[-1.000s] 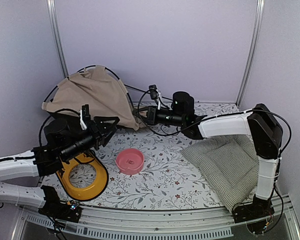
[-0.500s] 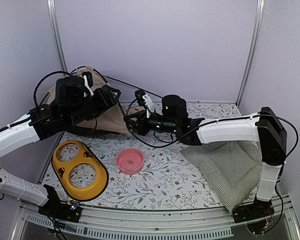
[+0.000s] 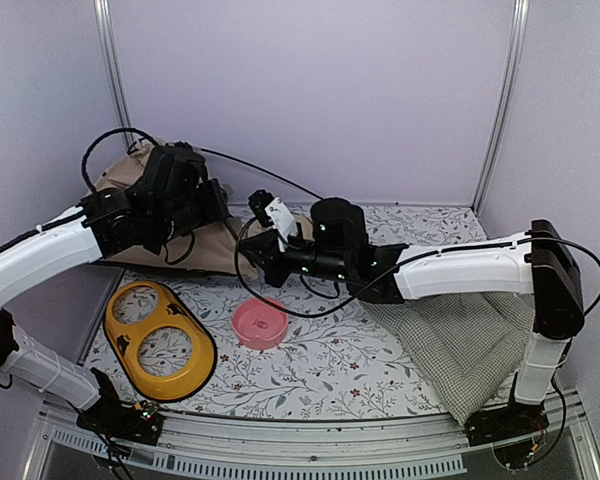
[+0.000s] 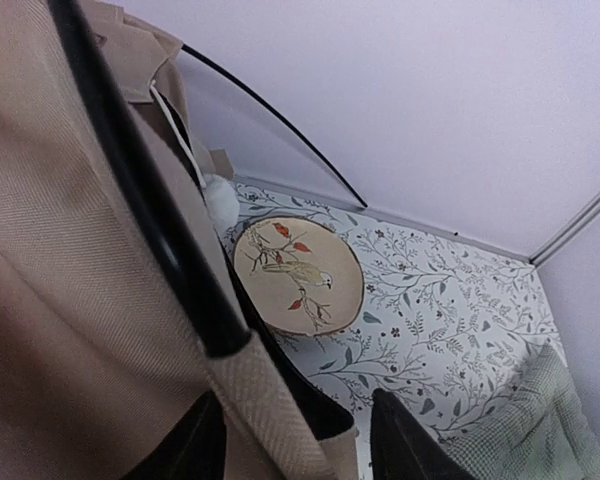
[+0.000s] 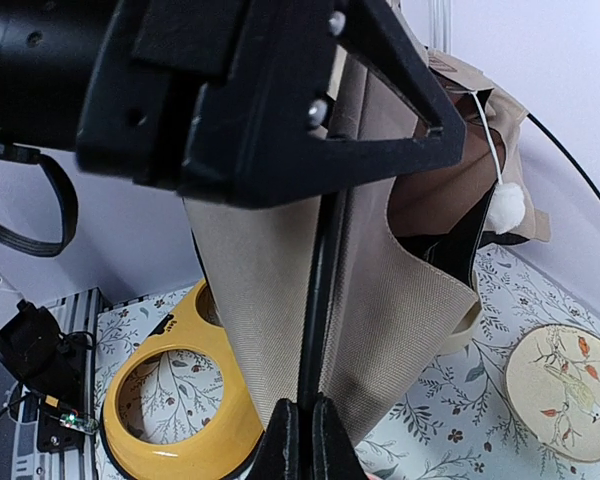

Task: Set up the pet tent

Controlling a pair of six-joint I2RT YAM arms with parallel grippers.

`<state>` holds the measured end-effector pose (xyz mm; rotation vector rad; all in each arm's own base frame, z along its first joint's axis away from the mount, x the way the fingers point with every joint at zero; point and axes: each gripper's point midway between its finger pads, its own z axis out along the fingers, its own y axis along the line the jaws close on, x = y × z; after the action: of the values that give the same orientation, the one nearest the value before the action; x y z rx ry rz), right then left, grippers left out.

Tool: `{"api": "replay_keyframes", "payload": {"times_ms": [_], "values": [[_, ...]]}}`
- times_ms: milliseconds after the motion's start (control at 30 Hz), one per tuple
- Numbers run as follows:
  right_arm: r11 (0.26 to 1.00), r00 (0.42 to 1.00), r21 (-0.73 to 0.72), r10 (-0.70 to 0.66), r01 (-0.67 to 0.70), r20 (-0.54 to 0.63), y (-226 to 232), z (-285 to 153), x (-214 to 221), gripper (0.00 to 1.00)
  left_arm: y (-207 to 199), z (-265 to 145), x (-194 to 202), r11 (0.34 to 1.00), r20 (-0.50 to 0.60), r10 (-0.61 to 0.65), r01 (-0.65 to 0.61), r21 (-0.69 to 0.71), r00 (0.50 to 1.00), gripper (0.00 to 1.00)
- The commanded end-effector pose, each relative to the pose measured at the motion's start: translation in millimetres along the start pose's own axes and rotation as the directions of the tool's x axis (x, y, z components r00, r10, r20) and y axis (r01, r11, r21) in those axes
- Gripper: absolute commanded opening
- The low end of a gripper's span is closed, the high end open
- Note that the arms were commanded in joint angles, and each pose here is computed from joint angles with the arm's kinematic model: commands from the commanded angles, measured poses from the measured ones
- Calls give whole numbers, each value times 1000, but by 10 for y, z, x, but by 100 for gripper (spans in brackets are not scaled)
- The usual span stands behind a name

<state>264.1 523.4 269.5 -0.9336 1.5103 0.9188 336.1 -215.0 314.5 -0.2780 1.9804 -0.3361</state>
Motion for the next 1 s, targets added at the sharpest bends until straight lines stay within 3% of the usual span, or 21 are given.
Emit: {"api": "replay_keyframes", "payload": {"times_ms": [0,133,367,433,500,767,967], "values": [[994,985,12,-105,104,134,121,-211,-616,0,5,-13,-202,999,56,35,-33,-28,998,42],[994,981,6,-111,111,161,156,-350,-775,0,-143,-88,-330,999,89,51,-52,9,995,3],[993,976,-33,-106,114,190,253,-544,-987,0,-520,-327,-560,989,160,102,-117,87,982,0],[993,976,-37,-102,111,195,264,-594,-1041,6,-642,-396,-611,983,179,112,-136,124,977,0],[993,976,-44,-100,110,196,283,-643,-1084,15,-768,-470,-667,971,201,122,-158,176,972,0],[993,979,-25,-105,112,177,238,-951,-1207,74,-1090,-706,-803,882,292,183,-288,372,939,0],[993,979,15,-118,117,166,130,-1351,-1286,92,-1148,-869,-805,773,353,212,-377,510,911,0]]}}
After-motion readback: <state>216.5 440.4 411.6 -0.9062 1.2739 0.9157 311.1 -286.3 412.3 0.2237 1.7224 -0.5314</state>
